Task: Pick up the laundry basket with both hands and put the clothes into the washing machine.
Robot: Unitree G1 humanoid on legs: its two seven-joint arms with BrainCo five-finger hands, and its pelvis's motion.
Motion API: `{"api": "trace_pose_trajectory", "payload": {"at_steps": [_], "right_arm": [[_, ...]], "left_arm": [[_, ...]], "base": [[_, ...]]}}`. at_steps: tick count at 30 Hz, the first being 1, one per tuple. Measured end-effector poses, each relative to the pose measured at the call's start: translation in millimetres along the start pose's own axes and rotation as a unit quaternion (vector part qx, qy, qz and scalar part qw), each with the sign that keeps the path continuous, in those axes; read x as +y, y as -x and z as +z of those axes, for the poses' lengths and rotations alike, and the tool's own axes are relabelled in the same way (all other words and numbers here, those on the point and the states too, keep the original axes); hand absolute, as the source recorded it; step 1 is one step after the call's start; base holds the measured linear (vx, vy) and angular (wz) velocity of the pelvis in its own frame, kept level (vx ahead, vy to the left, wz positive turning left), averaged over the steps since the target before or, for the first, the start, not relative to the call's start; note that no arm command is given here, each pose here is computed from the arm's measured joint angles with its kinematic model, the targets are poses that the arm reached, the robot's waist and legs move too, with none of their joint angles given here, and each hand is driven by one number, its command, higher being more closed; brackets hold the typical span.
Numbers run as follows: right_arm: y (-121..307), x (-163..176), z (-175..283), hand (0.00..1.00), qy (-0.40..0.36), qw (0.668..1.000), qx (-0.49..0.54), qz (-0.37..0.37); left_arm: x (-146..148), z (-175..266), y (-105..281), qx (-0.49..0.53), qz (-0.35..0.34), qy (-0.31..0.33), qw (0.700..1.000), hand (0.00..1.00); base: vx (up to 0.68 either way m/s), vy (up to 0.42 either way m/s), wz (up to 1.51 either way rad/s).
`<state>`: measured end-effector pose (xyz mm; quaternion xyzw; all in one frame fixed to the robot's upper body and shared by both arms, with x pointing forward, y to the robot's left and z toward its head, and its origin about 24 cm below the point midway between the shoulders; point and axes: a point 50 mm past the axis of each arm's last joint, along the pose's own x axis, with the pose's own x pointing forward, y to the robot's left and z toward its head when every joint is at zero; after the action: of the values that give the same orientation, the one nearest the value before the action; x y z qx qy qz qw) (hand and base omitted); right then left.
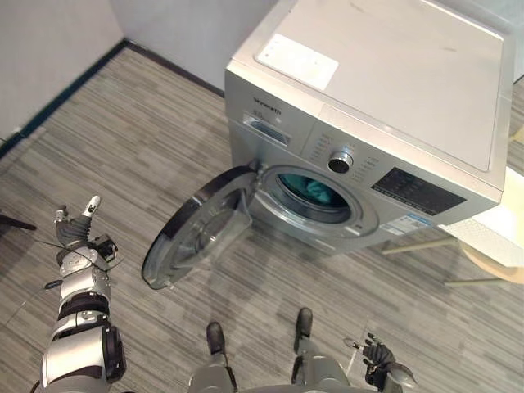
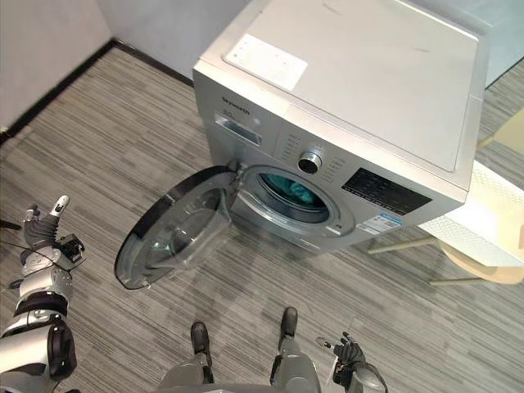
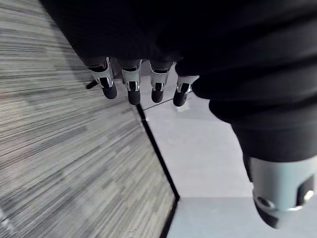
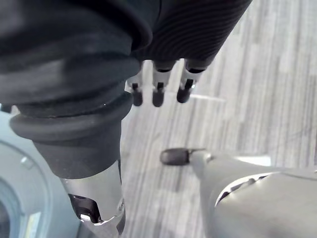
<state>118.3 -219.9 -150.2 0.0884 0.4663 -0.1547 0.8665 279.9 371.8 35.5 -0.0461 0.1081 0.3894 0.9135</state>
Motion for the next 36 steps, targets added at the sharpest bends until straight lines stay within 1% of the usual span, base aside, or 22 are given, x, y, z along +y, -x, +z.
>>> {"api": "trace_pose_trajectory", "payload": {"at_steps": [3,4,5,6,7,9,10,13,14,15,16,17,18,19,22,25,27,30,32,33,35,36], "right_arm": [[0,5,-1,0.0,0.014,1.0,0.002,0.011],[0,10,-2,0.0,0.019,1.0,0.003,0.019],[0,11,-2,0.0,0.021,1.0,0.003,0.021],[0,12,-2,0.0,0.022,0.999,0.003,0.023],[-1,14,0,0.0,0.024,0.999,0.001,0.026],[-2,21,2,0.0,0.023,0.999,-0.001,0.034],[-2,30,5,0.0,0.026,0.999,-0.008,0.046],[-1,44,15,0.0,0.01,0.997,-0.037,0.065],[-1,49,17,0.0,0.004,0.996,-0.045,0.071],[0,50,18,0.0,0.004,0.996,-0.048,0.073],[0,51,19,0.0,-0.004,0.996,-0.052,0.074],[0,50,20,0.0,-0.008,0.996,-0.054,0.073],[0,48,21,0.0,-0.012,0.996,-0.058,0.068],[0,44,22,0.0,-0.011,0.996,-0.061,0.059],[3,18,10,0.0,-0.022,0.998,-0.047,0.02],[10,-15,-9,0.0,-0.041,0.998,-0.019,-0.037],[12,-24,-21,0.0,-0.056,0.997,0.004,-0.056],[15,-26,-34,0.0,-0.079,0.994,0.031,-0.066],[18,-25,-45,0.0,-0.098,0.992,0.047,-0.071],[18,-24,-47,0.0,-0.101,0.991,0.049,-0.072],[19,-23,-51,0.0,-0.104,0.99,0.058,-0.071],[19,-22,-51,0.0,-0.104,0.99,0.058,-0.07]], "left_arm": [[-19,-33,11,0.056,-0.032,-0.007,0.998,0.0],[-34,-55,23,0.076,-0.06,-0.037,0.995,0.0],[-39,-61,28,0.079,-0.073,-0.049,0.993,0.0],[-44,-70,35,0.08,-0.092,-0.084,0.989,0.0],[-58,-88,51,0.084,-0.135,-0.133,0.978,0.0],[-75,-108,70,0.092,-0.187,-0.186,0.96,0.0],[-100,-128,95,0.094,-0.263,-0.262,0.924,0.0],[-139,-154,141,0.099,-0.367,-0.31,0.872,0.0],[-150,-158,156,0.075,-0.415,-0.346,0.838,0.0],[-157,-160,166,0.061,-0.443,-0.362,0.818,0.0],[-171,-162,188,0.033,-0.502,-0.379,0.777,0.0],[-180,-161,201,0.017,-0.532,-0.377,0.758,0.0],[-199,-158,230,-0.009,-0.591,-0.359,0.722,0.0],[-219,-151,256,-0.031,-0.635,-0.335,0.695,0.0],[-258,-123,300,-0.075,-0.703,-0.266,0.655,0.0],[-275,-104,312,-0.086,-0.721,-0.225,0.649,0.0],[-274,-103,307,-0.072,-0.715,-0.213,0.662,0.0],[-261,-114,285,-0.043,-0.688,-0.219,0.691,0.0],[-244,-126,265,-0.013,-0.658,-0.222,0.72,0.0],[-239,-129,260,-0.005,-0.649,-0.223,0.727,0.0],[-214,-144,237,0.035,-0.607,-0.233,0.759,0.0],[-207,-148,230,0.046,-0.594,-0.236,0.768,0.0]], "base": [[0.03,0.002,-0.16],[0.03,-0.005,-0.15],[0.02,-0.007,-0.19],[0.01,-0.003,-0.12],[0.0,0.002,-0.06],[-0.02,0.011,0.0],[-0.05,0.025,-0.02],[-0.07,0.028,-0.08],[-0.09,0.022,-0.19],[-0.09,0.006,-0.46],[-0.06,-0.003,-0.58],[-0.07,0.0,-0.88],[-0.07,-0.011,-0.88],[-0.06,-0.019,-0.88],[-0.03,-0.065,-0.68],[0.01,-0.103,-0.42],[0.01,-0.13,0.0],[-0.01,-0.079,0.16],[-0.03,-0.062,0.38],[-0.03,-0.038,0.38],[0.01,-0.03,0.3],[0.03,-0.025,0.2]]}}
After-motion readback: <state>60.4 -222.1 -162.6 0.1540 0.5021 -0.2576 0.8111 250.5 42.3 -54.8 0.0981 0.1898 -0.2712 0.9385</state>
